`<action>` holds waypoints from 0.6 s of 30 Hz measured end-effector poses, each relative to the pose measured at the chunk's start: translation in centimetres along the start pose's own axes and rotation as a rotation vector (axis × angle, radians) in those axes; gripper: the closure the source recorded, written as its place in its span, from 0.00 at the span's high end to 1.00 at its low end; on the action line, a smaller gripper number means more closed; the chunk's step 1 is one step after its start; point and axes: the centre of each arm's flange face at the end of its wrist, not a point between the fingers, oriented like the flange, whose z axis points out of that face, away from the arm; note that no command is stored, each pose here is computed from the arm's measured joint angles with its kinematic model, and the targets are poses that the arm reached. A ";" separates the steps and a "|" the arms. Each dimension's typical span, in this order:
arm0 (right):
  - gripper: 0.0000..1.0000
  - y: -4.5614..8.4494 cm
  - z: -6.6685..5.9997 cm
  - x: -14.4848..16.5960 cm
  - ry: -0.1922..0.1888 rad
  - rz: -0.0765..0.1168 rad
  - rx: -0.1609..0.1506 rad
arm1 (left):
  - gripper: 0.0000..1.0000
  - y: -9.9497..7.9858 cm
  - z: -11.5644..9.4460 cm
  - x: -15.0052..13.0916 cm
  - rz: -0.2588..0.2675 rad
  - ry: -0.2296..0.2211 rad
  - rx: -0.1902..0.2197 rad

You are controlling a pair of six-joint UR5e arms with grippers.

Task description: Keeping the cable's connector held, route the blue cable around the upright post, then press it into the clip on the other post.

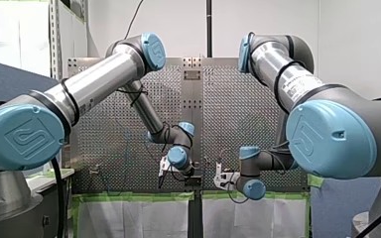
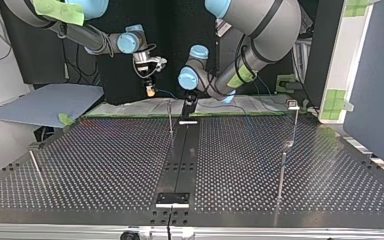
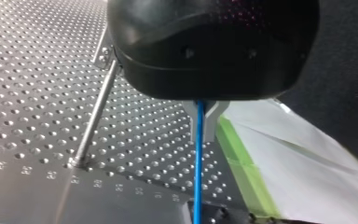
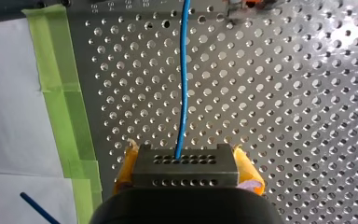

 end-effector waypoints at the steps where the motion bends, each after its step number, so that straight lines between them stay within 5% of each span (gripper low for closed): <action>1: 0.00 0.1 0.1 0.0 -0.003 -0.001 -0.001 | 0.00 0.0 0.0 -0.1 -0.004 -0.006 0.000; 7: 0.00 0.6 0.4 0.2 -0.008 -0.008 -0.010 | 0.00 -0.3 0.3 -1.5 -0.045 -0.063 0.007; 18: 0.00 1.6 0.1 0.0 -0.037 -0.078 -0.066 | 0.00 -0.4 0.0 -3.0 -0.058 -0.095 0.017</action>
